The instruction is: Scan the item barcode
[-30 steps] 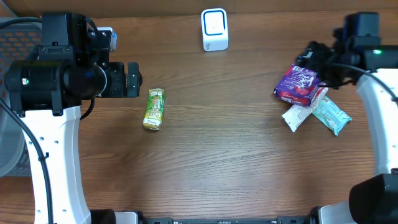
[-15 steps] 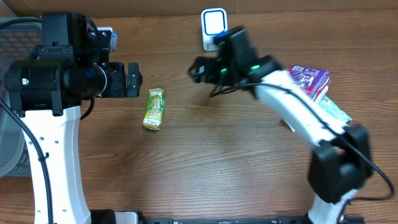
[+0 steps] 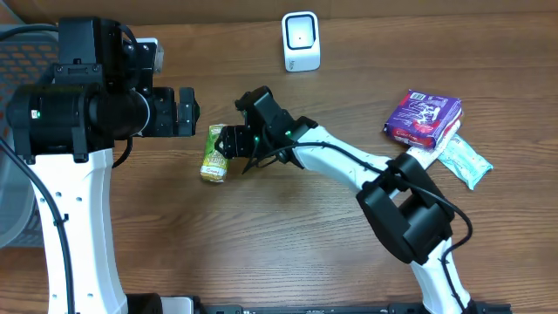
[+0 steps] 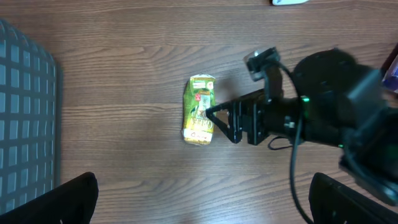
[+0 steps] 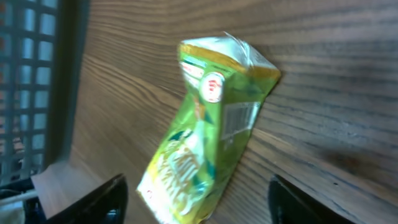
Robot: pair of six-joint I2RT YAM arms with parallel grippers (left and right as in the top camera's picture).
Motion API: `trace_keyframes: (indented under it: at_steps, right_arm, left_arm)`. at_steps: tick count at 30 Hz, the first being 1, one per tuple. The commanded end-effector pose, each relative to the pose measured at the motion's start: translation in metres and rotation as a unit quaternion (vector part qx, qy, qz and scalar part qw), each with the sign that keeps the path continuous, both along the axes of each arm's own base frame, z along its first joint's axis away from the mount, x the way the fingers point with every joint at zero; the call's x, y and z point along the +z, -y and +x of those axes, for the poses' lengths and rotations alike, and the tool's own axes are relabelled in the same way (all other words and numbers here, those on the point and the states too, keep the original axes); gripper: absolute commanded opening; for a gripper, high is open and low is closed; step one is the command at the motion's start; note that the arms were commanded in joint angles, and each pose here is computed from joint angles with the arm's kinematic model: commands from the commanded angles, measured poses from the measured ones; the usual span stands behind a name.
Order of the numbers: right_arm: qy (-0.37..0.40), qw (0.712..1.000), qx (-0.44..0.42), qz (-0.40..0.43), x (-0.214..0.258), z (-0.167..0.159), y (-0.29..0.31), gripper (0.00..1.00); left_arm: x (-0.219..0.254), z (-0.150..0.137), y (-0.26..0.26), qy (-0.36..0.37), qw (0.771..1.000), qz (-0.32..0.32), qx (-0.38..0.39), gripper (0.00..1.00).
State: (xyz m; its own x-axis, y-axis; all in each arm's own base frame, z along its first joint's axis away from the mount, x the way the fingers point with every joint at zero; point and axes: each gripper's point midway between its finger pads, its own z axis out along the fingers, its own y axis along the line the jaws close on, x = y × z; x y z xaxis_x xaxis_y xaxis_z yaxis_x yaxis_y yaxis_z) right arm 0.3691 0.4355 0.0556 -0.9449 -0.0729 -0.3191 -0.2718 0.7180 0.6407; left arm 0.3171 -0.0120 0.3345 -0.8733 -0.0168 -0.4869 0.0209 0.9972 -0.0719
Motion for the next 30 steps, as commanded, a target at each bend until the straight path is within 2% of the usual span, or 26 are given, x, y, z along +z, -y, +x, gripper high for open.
trace_keyframes:
  at_steps: [1,10,12,16,23,30]
  right_arm:
    - [-0.003,1.0,0.01,0.002,-0.01,-0.005,-0.011,0.68]
    - [0.004,1.0,-0.008,-0.023,-0.031,0.0,-0.008,0.4]
    - [-0.019,0.998,-0.04,-0.045,-0.044,0.0,0.001,0.21]
    - [-0.046,0.993,-0.075,-0.076,-0.055,0.001,0.019,0.04]
    - [-0.111,0.989,-0.075,-0.066,-0.048,0.003,0.047,0.04]
    - [-0.18,0.973,-0.098,-0.106,-0.054,0.002,0.102,0.04]
  left_arm:
    - [0.0,0.003,-0.002,0.0,1.0,0.007,-0.007,1.0]
    - [0.0,0.003,-0.002,0.0,1.0,0.007,-0.007,0.99]
    - [0.0,0.003,-0.002,0.0,1.0,0.007,-0.007,1.0]
    - [0.0,0.003,-0.002,0.0,1.0,0.007,-0.007,0.99]
    - [0.0,0.003,-0.002,0.0,1.0,0.007,-0.007,0.99]
    - [0.0,0.003,-0.002,0.0,1.0,0.007,-0.007,1.0]
